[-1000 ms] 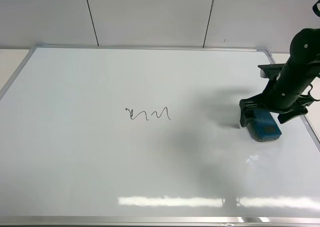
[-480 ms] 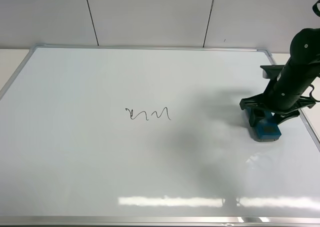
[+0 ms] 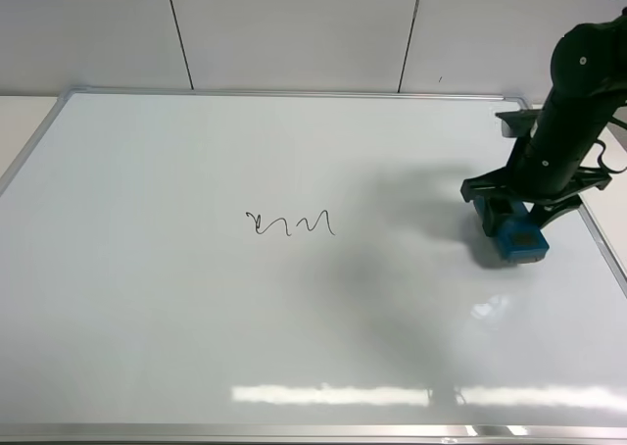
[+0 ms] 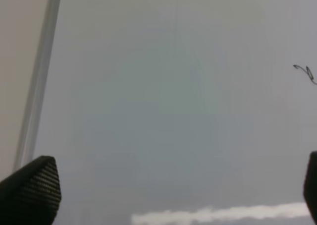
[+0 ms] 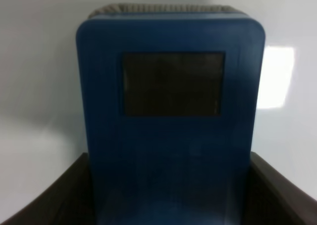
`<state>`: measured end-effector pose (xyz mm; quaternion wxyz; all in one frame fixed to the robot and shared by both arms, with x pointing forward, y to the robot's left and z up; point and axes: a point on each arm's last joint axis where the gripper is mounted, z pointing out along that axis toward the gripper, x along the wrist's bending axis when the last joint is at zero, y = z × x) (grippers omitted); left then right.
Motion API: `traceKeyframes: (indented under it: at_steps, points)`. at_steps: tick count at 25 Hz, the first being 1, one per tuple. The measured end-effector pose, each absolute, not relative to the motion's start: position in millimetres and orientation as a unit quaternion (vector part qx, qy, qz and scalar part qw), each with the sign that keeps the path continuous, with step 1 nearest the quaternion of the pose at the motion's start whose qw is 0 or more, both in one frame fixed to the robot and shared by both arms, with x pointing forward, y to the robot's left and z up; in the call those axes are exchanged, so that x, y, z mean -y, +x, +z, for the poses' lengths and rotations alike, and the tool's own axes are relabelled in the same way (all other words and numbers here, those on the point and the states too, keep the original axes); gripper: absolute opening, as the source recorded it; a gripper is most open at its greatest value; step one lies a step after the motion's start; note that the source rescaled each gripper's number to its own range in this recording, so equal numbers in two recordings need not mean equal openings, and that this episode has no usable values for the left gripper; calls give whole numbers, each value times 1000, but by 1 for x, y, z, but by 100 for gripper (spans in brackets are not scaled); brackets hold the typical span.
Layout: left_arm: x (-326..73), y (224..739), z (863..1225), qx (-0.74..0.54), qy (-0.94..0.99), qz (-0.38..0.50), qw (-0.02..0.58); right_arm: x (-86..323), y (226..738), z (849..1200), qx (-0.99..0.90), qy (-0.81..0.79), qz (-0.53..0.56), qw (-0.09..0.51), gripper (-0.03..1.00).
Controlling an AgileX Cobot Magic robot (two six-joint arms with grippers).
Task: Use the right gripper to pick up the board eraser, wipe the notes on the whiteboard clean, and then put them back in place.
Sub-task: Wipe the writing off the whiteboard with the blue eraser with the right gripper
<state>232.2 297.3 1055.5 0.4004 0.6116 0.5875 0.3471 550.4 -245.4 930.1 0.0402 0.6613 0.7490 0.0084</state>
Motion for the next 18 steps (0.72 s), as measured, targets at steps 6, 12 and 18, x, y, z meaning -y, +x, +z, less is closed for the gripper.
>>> traceKeyframes:
  at_steps: [6, 12, 18]
  points:
    - [-297, 232, 1055, -588, 612, 347, 400, 201, 561, 953, -786, 614, 43, 63, 4]
    - [-297, 232, 1055, -588, 612, 347, 400, 166, 562, 964, -812, 576, 61, 70, 4]
    - [-297, 232, 1055, -588, 612, 347, 400, 110, 564, 964, -850, 516, 78, 66, 4]
